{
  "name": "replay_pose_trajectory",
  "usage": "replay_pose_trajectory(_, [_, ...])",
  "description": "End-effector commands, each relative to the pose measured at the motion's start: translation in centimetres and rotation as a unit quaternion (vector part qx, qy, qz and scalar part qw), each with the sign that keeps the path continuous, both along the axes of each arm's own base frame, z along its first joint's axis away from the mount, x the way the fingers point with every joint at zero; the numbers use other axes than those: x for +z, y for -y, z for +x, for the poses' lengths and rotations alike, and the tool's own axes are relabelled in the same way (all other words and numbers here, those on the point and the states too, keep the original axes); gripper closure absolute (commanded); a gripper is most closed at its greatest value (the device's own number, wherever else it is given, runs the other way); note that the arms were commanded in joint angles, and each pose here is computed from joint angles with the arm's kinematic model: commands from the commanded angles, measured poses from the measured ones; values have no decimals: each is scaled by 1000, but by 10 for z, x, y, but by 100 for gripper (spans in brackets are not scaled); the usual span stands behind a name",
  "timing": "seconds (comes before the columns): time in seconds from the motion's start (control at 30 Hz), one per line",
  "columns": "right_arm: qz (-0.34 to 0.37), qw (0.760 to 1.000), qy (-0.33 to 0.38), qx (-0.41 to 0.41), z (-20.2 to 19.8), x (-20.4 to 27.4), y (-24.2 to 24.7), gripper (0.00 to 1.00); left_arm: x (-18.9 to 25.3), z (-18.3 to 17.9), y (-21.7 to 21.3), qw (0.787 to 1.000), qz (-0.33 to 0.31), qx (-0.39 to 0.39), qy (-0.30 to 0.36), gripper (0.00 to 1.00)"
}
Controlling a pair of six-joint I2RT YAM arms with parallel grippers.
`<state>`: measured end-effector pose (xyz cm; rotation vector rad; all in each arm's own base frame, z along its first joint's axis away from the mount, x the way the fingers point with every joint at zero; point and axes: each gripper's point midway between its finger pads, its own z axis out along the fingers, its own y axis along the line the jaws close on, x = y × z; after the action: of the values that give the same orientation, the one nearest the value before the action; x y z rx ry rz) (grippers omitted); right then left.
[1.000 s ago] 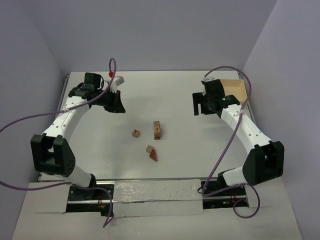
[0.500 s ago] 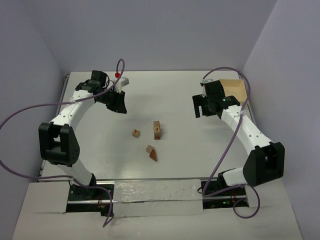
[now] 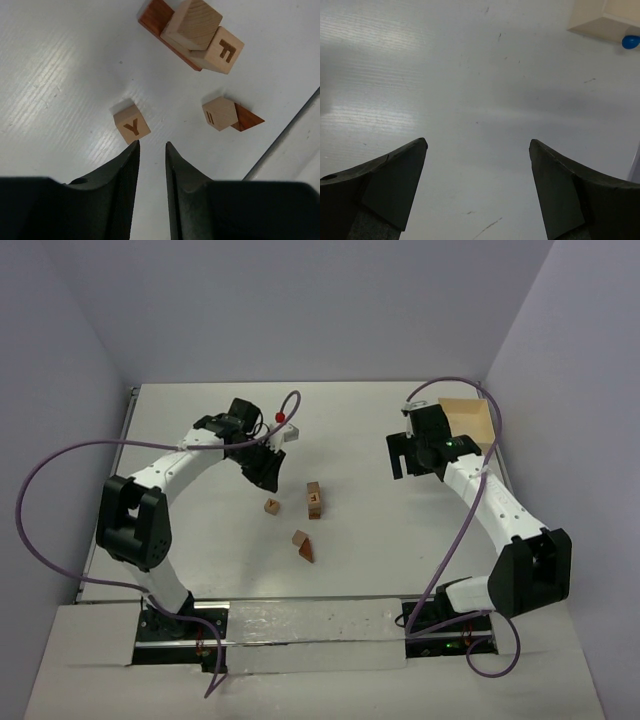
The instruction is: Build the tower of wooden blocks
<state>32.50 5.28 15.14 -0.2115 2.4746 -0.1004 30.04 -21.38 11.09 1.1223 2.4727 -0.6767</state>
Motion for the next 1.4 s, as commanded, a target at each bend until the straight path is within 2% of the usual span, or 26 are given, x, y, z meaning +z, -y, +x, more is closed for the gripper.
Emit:
replay_pose_trajectory(0.0, [-6,999,36,-6,3,18,6,9,-18,-1,-5,999,45,28,-2,67])
replay_pose_trajectory(0.23, [-13,999,37,-9,1,15,10,8,-33,-18,-1,995,66,65,-43,61])
replay_pose_trajectory(0.53, [-10,999,37,-8,-2,14,9,7,-52,-9,-12,985,116,126,-37,56])
replay_pose_trajectory(0.57, [-10,999,36,-8,-3,13,9,6,-52,-8,-13,984,118,130,-37,54])
replay_pose_trajectory(0.63, [-10,999,37,-6,-3,13,9,6,-51,-2,-10,984,118,132,-32,43])
replay_pose_trajectory(0.7, [-11,999,39,-8,-3,15,10,6,-52,1,-10,983,120,133,-30,40])
replay_pose_trajectory(0.97, [-13,999,40,-6,-5,14,10,6,-63,0,-6,982,124,132,-49,38])
replay_pose_trajectory(1.37, [-11,999,42,-7,0,15,9,6,-71,14,-5,980,136,140,-38,51])
